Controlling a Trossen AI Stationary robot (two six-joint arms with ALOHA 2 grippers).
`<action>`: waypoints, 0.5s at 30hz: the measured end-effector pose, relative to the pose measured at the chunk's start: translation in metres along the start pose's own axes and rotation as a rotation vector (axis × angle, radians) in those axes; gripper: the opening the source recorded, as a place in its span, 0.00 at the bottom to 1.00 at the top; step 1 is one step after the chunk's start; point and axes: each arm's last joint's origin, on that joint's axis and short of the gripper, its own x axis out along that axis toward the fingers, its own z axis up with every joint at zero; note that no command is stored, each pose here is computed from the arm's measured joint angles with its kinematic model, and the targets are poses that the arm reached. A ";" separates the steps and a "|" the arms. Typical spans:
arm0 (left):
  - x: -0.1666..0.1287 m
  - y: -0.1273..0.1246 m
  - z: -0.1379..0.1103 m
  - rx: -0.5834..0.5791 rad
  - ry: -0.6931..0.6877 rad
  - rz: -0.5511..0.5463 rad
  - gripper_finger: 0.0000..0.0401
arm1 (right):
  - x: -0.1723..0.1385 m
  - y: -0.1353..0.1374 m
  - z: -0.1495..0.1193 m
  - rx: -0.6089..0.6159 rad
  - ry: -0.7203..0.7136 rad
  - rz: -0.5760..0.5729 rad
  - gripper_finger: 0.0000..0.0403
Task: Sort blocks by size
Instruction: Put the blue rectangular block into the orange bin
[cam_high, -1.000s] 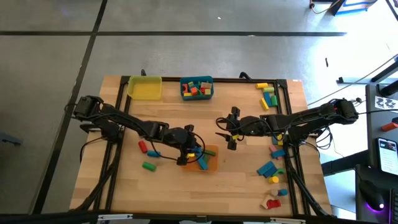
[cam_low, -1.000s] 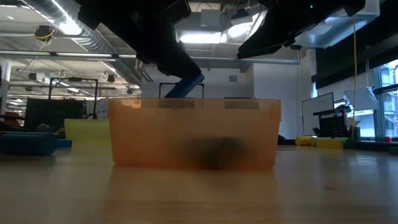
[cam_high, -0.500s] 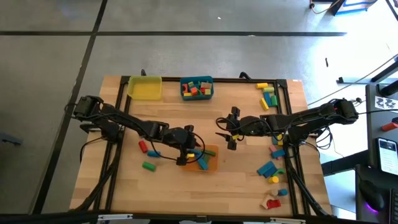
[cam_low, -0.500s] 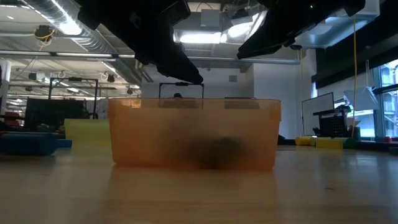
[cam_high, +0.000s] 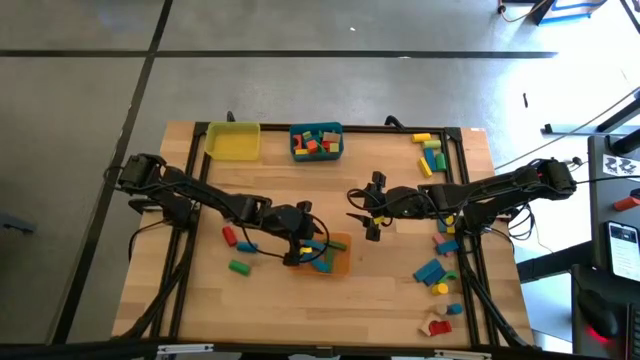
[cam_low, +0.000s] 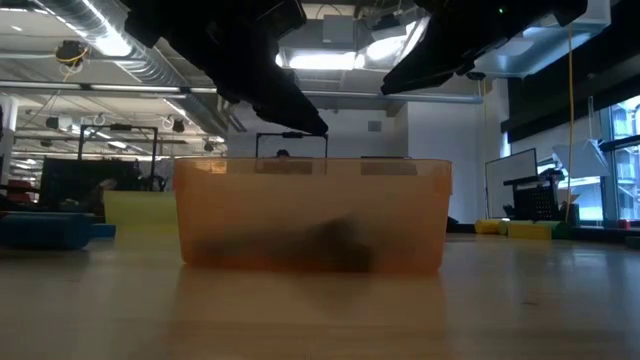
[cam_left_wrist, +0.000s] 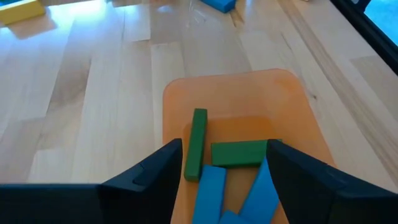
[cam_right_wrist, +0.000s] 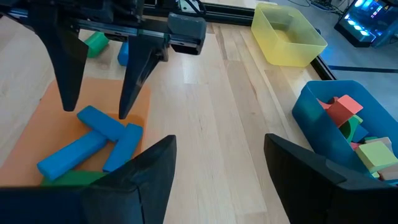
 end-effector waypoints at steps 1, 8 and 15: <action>0.000 0.000 0.000 0.000 0.000 0.000 0.54 | 0.000 0.000 0.000 0.000 0.000 0.000 0.60; 0.000 0.000 0.000 0.007 0.000 0.000 0.53 | 0.000 0.000 0.000 0.000 0.000 0.000 0.60; 0.000 0.000 0.000 0.010 -0.001 0.000 0.53 | 0.000 0.000 0.000 0.000 0.000 0.000 0.60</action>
